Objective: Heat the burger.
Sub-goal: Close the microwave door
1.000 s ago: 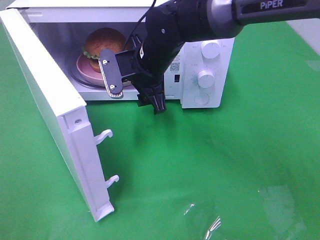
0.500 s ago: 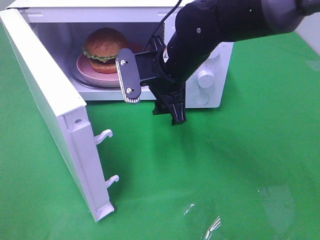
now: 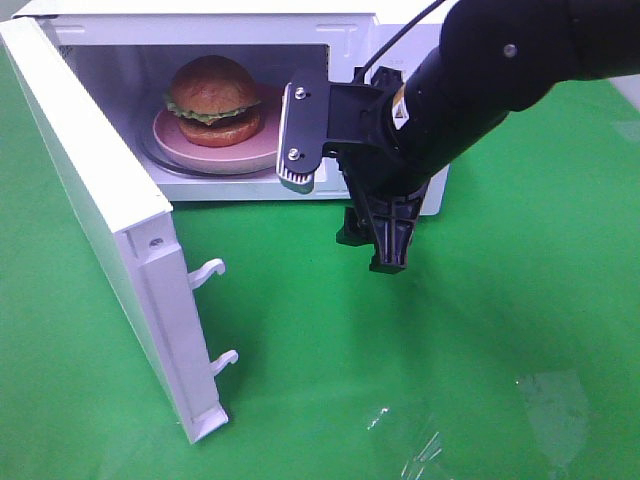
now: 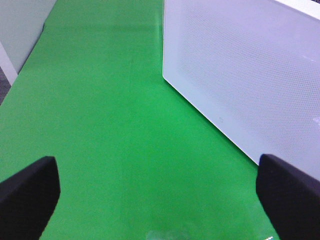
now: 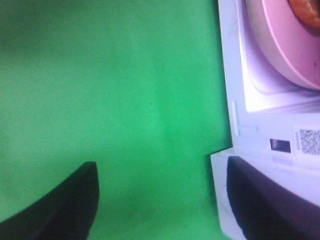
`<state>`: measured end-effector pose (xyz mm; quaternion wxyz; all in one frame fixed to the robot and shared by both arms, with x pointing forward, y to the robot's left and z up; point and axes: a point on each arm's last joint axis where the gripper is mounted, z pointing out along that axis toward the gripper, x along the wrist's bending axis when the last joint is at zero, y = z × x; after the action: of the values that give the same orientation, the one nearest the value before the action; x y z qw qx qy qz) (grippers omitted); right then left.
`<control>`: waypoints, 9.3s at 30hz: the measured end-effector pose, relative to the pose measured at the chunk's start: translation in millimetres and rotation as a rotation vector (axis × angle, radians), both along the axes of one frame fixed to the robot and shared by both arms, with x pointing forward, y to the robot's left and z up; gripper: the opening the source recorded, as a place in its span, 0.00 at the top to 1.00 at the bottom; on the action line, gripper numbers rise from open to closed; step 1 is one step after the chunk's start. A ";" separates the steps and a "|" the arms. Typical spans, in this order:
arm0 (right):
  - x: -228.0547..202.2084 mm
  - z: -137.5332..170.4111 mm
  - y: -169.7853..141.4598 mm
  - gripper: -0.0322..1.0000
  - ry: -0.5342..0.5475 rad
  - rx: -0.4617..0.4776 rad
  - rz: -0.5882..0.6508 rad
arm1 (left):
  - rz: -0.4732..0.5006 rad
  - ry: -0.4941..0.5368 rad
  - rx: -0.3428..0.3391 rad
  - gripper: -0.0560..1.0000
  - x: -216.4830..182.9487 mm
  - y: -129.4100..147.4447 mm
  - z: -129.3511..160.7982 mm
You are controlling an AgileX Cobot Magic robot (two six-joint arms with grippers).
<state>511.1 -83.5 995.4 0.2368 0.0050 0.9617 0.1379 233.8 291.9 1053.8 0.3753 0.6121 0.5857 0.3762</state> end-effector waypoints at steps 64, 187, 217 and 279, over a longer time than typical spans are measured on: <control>-200.9 48.5 -210.0 0.22 0.115 0.537 -1.306 | 0.000 0.000 0.000 0.01 0.0 0.0 0.0; -280.0 56.9 -226.6 0.22 -0.268 0.908 -1.214 | 0.112 -0.392 0.010 0.95 100.0 18.2 -15.5; -280.0 56.9 -226.6 0.22 -0.268 0.908 -1.214 | -0.054 -0.303 0.008 0.95 188.4 11.4 -84.3; -280.0 56.9 -226.6 0.22 -0.268 0.908 -1.214 | -0.417 -0.282 -0.112 0.95 318.2 -184.3 -104.6</control>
<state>231.1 -310.0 1052.3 0.3603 0.6118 0.6026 0.3643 552.0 107.6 949.1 0.5560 0.6394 0.4087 0.3390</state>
